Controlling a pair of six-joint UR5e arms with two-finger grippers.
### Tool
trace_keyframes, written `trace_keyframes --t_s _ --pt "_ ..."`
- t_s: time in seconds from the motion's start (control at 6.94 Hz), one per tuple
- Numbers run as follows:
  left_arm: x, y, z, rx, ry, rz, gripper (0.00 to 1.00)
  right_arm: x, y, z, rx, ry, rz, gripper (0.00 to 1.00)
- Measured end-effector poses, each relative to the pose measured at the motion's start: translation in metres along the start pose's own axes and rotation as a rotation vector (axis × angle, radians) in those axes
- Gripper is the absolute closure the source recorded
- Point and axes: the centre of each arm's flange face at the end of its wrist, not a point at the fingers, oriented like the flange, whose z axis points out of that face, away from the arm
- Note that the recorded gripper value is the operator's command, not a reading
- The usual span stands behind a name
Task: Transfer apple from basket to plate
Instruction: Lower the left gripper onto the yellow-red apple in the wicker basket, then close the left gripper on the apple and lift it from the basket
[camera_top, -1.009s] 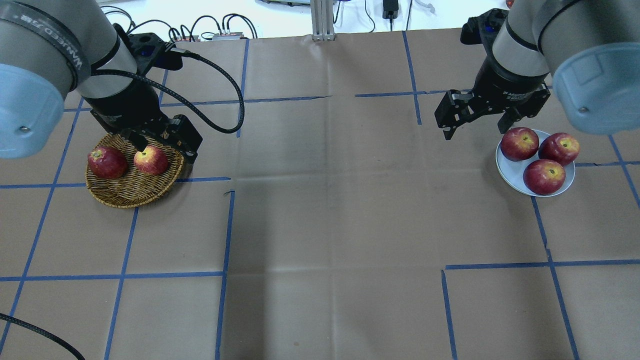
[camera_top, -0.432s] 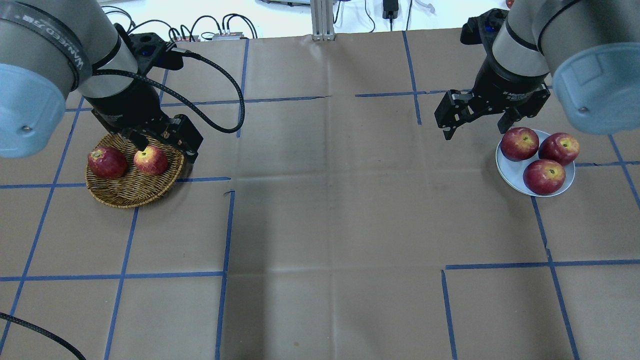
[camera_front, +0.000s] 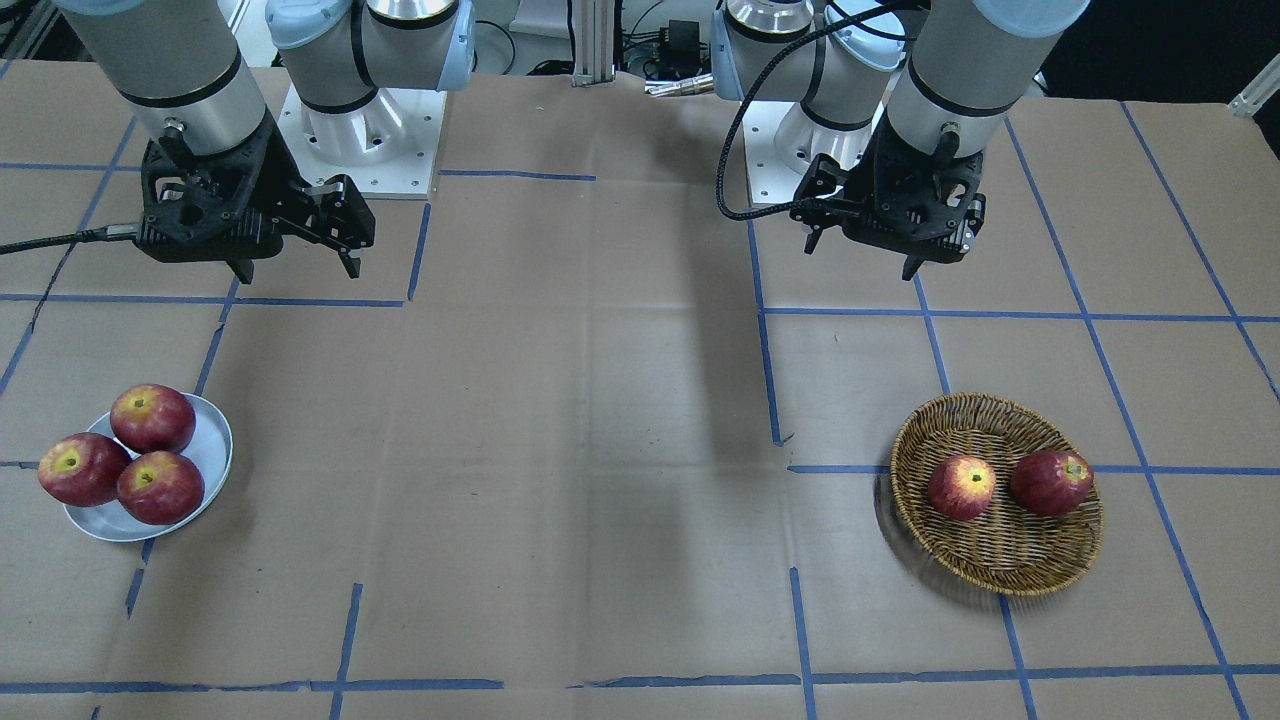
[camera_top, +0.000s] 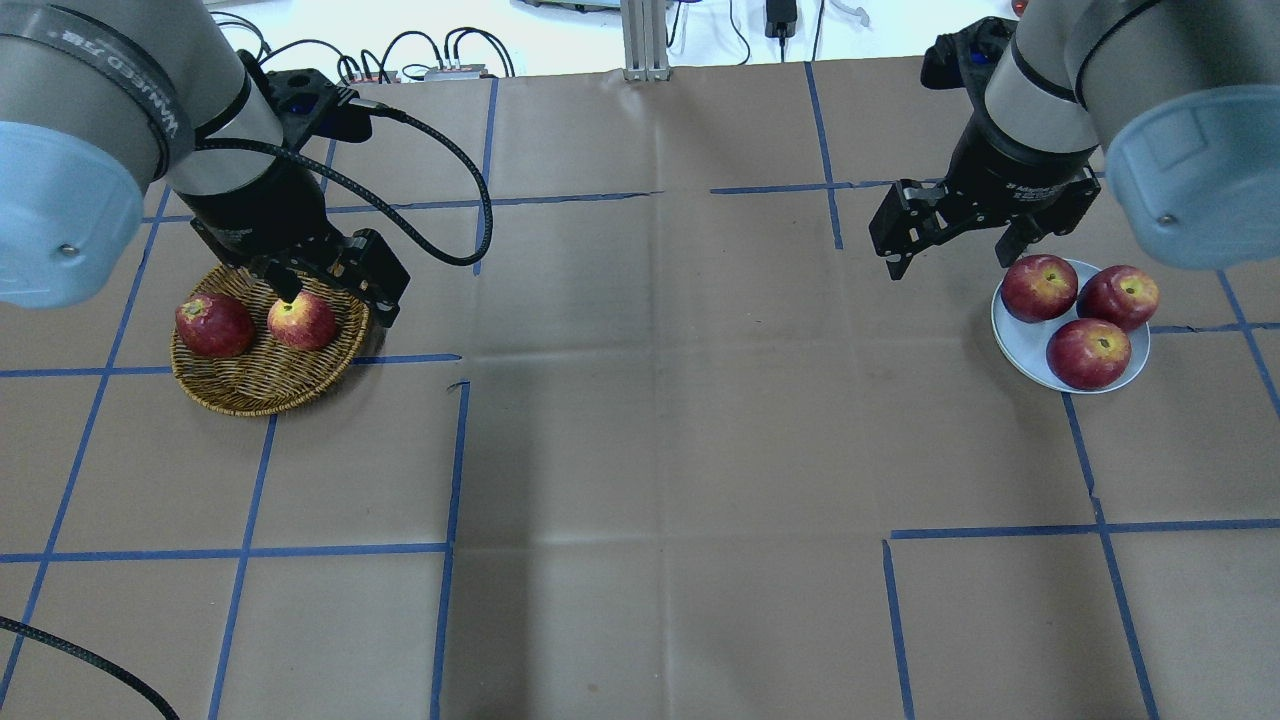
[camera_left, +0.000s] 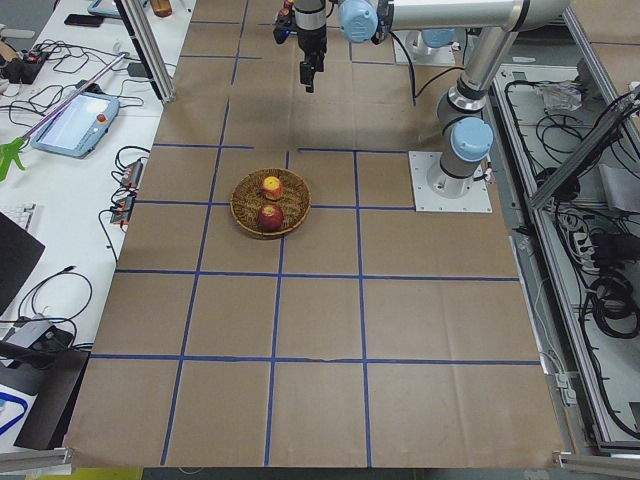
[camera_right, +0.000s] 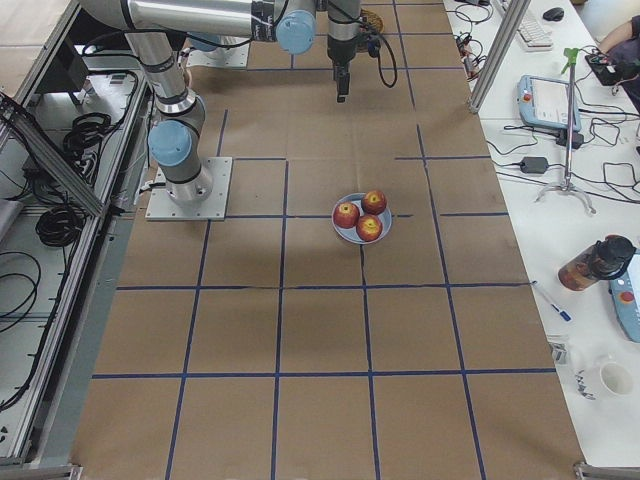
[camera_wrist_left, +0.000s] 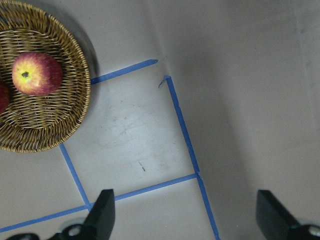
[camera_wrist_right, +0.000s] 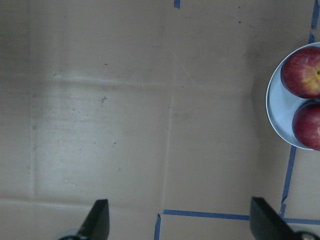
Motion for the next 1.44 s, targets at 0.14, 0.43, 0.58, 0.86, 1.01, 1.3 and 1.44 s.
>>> trace_keyframes --t_s 0.14,0.43,0.58,0.86,1.01,1.3,1.44 --pt "-0.001 -0.001 0.001 -0.002 0.001 -0.003 0.01 0.0 0.0 0.0 0.0 0.0 0.0 0.0" --pt "-0.007 -0.005 0.001 0.023 -0.007 -0.02 0.01 0.0 0.0 0.0 0.0 0.0 0.001 0.0" --pt "-0.011 -0.009 0.005 0.03 -0.01 -0.019 0.01 0.0 0.0 0.0 0.0 0.0 0.001 0.0" --pt "-0.042 -0.018 0.026 0.004 0.004 0.031 0.01 0.0 0.0 0.0 0.0 0.0 0.001 0.0" --pt "-0.074 -0.02 0.04 -0.011 0.017 0.059 0.01 0.0 0.0 0.0 0.0 0.0 0.001 0.0" --pt "-0.142 -0.032 0.072 -0.001 0.019 0.063 0.01 0.0 0.0 0.0 0.0 0.0 0.001 0.0" --pt "-0.168 -0.043 0.094 0.007 0.016 0.065 0.01 0.0 0.0 0.0 0.001 0.0 0.001 0.0"
